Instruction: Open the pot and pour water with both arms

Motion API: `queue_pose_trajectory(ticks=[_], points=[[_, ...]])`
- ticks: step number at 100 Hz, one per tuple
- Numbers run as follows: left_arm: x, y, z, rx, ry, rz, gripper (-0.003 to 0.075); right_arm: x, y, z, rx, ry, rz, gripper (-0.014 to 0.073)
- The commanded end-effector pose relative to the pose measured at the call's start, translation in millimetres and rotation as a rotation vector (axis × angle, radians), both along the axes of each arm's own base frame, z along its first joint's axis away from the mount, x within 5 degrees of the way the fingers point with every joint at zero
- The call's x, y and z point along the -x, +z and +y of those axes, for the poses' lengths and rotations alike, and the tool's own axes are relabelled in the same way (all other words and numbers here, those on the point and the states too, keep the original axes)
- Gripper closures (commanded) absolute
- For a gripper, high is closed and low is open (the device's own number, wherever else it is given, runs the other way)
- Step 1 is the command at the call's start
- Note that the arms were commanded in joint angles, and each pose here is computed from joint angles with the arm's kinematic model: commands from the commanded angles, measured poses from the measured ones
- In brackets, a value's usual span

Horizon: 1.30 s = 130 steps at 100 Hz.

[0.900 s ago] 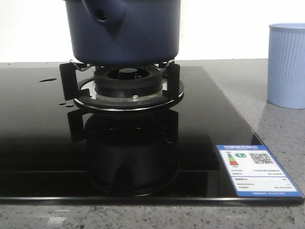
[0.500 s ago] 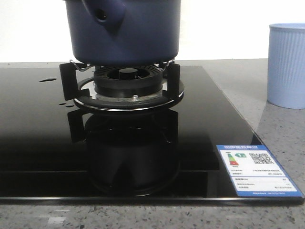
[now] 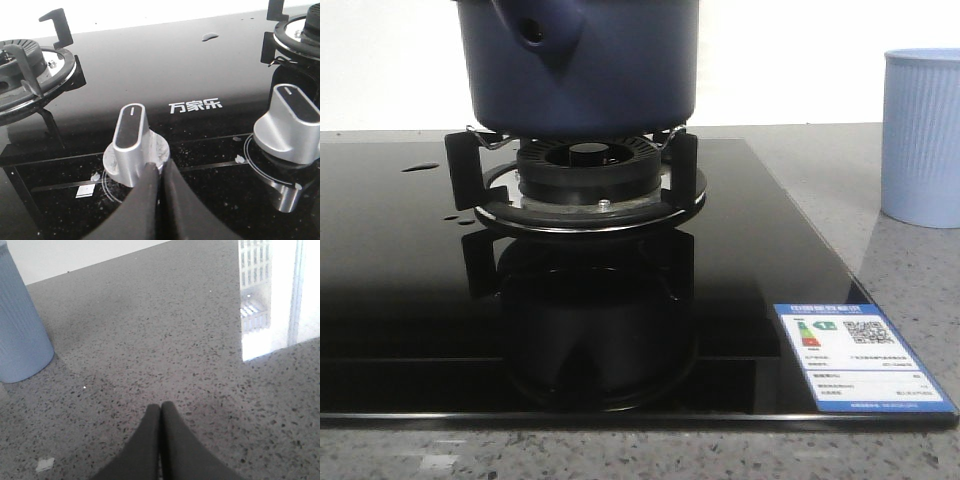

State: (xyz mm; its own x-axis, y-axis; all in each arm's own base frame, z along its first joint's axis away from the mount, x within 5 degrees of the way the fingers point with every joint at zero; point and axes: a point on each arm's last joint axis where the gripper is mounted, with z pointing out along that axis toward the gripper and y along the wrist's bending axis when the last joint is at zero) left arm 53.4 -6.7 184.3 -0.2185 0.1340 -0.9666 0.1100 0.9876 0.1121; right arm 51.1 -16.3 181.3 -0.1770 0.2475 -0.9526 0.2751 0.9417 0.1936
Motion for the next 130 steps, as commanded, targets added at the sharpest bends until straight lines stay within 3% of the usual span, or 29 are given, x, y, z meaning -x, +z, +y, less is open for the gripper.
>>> queue_pose_trajectory(ticks=[1,29,71,83,103,130], points=[[-0.3,-5.9,0.0,0.026,0.002,-0.038,0.0739,-0.6,-7.2,0.3,0.012,0.006,0.006,0.0669],[-0.3,-5.9,0.0,0.026,0.002,-0.038,0.0739,-0.4,-6.8,-0.9,0.053,0.003,0.012,0.0669],[-0.8,-3.3,0.4,0.031,0.007,-0.066,0.0739,1.3,0.5,-11.2,0.488,-0.027,0.065,0.0669],[-1.5,2.2,-0.5,0.144,0.016,-0.118,0.0739,1.3,1.8,-11.8,0.535,-0.028,0.068,0.0669],[-1.7,8.4,-2.6,0.452,0.029,-0.151,0.0739,1.6,4.7,-13.4,0.652,-0.032,0.079,0.0669],[-1.6,8.8,-3.9,0.543,0.027,-0.141,0.0739,-4.4,18.7,6.0,0.692,0.133,-0.139,0.0669]])
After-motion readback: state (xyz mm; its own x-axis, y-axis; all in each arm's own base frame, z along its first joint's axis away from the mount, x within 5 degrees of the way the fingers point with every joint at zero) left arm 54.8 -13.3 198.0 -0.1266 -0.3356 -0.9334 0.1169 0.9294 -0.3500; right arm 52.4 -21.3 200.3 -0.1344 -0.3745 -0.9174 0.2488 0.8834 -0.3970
